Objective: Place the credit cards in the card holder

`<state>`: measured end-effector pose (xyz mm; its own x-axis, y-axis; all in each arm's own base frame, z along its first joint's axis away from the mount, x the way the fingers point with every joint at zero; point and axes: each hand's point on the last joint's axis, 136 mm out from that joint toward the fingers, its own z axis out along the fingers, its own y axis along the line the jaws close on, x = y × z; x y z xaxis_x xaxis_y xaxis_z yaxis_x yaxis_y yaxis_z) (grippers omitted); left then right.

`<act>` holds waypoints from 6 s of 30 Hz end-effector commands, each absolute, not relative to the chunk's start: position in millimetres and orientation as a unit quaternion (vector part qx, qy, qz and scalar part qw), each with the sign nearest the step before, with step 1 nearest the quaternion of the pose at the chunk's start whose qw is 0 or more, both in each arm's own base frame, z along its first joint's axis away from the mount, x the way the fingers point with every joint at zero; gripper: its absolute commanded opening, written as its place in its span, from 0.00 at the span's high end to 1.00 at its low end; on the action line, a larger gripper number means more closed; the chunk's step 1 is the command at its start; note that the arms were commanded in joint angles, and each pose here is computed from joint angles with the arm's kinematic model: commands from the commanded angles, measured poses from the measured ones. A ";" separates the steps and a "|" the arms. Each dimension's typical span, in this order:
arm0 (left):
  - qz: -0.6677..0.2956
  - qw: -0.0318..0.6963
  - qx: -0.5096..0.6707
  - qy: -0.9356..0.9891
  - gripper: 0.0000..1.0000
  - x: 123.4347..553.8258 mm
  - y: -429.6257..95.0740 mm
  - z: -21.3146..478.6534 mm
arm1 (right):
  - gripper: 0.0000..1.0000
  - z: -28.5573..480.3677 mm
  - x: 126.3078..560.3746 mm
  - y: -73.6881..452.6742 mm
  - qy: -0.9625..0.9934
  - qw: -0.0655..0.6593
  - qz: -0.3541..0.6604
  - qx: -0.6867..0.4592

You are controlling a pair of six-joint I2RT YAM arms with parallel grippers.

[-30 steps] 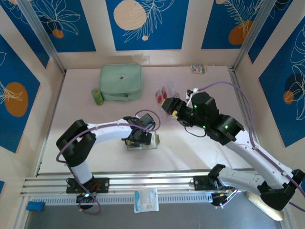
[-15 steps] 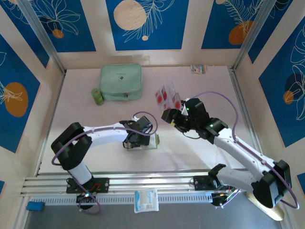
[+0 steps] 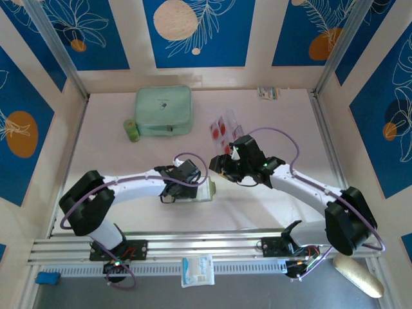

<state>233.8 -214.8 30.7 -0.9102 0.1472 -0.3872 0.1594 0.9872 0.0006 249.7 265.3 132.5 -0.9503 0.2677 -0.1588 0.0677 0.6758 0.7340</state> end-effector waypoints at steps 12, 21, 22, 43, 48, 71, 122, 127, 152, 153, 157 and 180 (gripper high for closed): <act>-0.002 0.206 0.072 0.976 0.08 233.4 -197.8 31.9 | 0.47 94.5 248.8 311.0 0.916 0.069 0.391 0.053; -0.006 0.206 0.069 0.976 0.08 233.6 -197.5 31.7 | 0.48 77.9 250.8 320.5 0.918 0.050 0.389 0.066; -0.007 0.205 0.069 0.976 0.08 233.2 -197.7 31.3 | 0.48 76.4 250.9 321.0 0.918 0.048 0.388 0.068; -0.010 0.206 0.064 0.976 0.08 232.1 -193.9 29.4 | 0.45 44.2 248.6 327.1 0.924 0.015 0.372 0.090; -0.012 0.208 0.063 0.976 0.08 232.2 -193.6 30.9 | 0.45 43.6 249.0 332.7 0.921 0.008 0.381 0.083; -0.039 0.256 0.049 0.965 0.07 226.5 -178.4 69.8 | 0.37 83.7 246.7 364.0 0.916 0.019 0.400 0.031; -0.057 0.295 -0.008 0.954 0.04 231.7 -154.9 44.6 | 0.29 91.3 265.6 405.7 0.905 0.017 0.421 0.055; -0.043 0.287 -0.008 0.957 0.04 229.8 -150.3 34.8 | 0.29 114.7 281.2 380.1 0.904 0.052 0.420 0.061; -0.023 0.277 -0.016 0.961 0.04 226.5 -139.3 22.9 | 0.64 109.2 377.7 193.9 0.976 0.193 -0.052 -0.091; -0.023 0.277 -0.017 0.960 0.04 226.8 -138.9 23.0 | 0.65 108.0 380.5 192.4 0.975 0.194 -0.060 -0.092; -0.021 0.275 -0.017 0.961 0.04 226.0 -138.3 21.5 | 0.67 106.2 388.1 192.1 0.974 0.196 -0.069 -0.096; -0.022 0.273 -0.018 0.961 0.04 228.3 -138.9 21.1 | 0.80 88.0 398.3 203.2 0.980 0.171 -0.043 -0.093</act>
